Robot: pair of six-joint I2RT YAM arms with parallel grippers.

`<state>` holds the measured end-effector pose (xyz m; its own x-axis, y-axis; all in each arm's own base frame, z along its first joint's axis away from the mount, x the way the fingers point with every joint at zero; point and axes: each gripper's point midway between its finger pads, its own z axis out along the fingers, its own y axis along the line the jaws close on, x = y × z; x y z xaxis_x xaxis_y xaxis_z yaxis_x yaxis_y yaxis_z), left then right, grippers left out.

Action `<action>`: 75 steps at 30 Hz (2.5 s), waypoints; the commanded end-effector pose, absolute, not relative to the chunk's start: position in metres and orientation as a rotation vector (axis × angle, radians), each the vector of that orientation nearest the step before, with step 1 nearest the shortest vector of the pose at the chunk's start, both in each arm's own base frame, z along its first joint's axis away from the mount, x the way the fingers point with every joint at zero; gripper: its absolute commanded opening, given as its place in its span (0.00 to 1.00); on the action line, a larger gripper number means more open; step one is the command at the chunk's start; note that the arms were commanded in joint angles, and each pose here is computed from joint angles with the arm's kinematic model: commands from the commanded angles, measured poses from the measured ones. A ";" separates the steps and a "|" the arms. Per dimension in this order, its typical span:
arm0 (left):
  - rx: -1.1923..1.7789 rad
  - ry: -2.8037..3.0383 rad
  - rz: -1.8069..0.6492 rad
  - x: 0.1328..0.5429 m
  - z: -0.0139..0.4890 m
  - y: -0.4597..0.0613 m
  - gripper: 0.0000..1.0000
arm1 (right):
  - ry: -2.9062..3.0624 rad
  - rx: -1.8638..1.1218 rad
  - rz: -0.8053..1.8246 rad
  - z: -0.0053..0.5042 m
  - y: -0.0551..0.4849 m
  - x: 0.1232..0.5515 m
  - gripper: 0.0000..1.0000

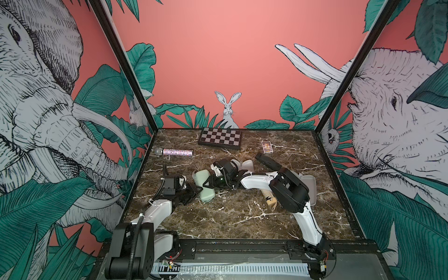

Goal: Put umbrellas into zippered umbrella sleeves
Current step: Pick up the umbrella sleeve at the center of the board.

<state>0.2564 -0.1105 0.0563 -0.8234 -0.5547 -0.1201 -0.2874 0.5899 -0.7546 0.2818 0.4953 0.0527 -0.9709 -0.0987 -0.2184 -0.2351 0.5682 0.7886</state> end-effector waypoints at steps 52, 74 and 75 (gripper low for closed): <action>-0.713 2.017 -1.505 0.309 0.147 -0.132 0.28 | 2.510 -0.402 1.792 0.141 0.475 0.257 0.90; -0.568 2.039 -1.514 0.308 0.171 -0.129 0.62 | 2.374 -0.622 2.089 0.187 0.479 0.228 0.38; -0.565 2.034 -1.526 0.309 0.172 -0.130 0.61 | 2.383 -0.633 2.071 0.186 0.478 0.228 0.38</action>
<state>0.3047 -0.1238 0.1460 -0.7513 -0.6507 -0.1102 -0.1135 0.2920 -0.9497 0.2515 0.4737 0.1567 -0.9640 -0.2283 -0.1361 -0.1847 0.2068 0.9608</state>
